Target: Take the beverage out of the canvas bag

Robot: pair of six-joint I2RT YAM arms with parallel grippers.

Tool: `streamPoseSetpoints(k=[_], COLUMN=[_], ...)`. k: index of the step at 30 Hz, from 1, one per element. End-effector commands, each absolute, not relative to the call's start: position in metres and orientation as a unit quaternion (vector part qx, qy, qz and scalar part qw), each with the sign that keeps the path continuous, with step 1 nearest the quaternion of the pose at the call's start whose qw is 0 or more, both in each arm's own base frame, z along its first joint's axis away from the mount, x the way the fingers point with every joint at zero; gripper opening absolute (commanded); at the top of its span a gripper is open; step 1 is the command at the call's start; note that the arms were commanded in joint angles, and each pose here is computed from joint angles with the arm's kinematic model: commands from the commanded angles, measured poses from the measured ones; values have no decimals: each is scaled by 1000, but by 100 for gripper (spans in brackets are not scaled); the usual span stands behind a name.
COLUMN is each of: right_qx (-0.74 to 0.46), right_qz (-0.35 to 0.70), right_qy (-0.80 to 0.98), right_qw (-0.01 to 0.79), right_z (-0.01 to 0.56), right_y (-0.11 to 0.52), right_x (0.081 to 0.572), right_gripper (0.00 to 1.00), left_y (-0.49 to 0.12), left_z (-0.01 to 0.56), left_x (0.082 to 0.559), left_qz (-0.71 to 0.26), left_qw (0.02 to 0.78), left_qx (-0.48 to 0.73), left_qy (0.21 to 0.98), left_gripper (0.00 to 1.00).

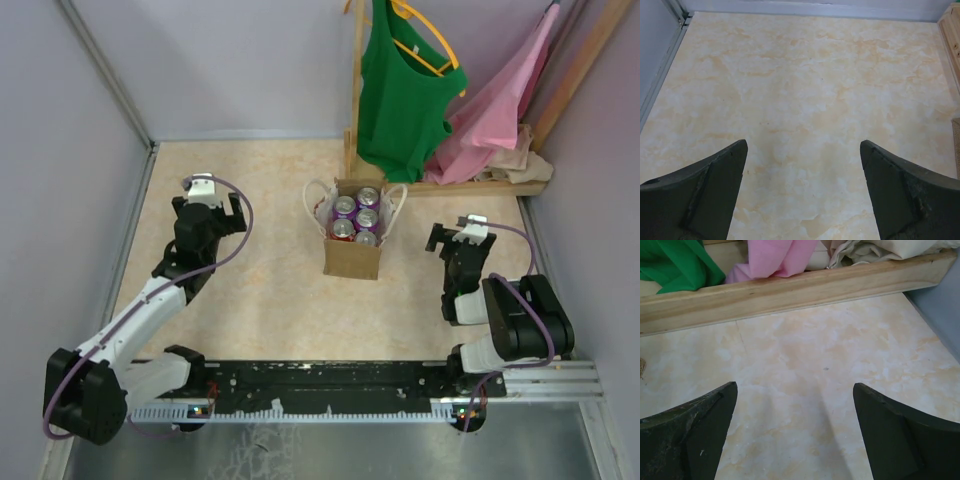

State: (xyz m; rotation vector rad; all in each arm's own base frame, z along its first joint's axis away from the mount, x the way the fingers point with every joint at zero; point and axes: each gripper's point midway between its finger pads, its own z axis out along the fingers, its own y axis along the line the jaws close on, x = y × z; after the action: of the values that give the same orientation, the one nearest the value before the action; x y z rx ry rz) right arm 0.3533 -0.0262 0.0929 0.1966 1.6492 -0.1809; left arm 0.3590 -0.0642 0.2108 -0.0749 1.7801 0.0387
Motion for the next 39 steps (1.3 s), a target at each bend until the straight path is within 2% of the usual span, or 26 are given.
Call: streamPoseSetpoints(k=[1,14,19,27,39], right_qx=[94,94,94,93,94], right_qz=[-76,-76,-76,-77,-76], right_qy=[714,713,713,713,713], right_qw=[690,691,690,690,691], right_z=[108,109,108,108,109], right_y=[-27,-27,-27,-27,-27], right_x=[360,360,360,360,360], right_gripper=[99,99,99,99,99], left_y=[-64,-80,-139,-230,-345], left_z=[221,227,256,303,319], left_x=[358,358,360,369,326], left_qz=[6,-27,-143,-263,-315], left_qw=[645,651,656,598,576], left_qx=[-38,-3,105,214,361], left_qy=[763,759,733,726,662], left_gripper=[100,100,100,100,100])
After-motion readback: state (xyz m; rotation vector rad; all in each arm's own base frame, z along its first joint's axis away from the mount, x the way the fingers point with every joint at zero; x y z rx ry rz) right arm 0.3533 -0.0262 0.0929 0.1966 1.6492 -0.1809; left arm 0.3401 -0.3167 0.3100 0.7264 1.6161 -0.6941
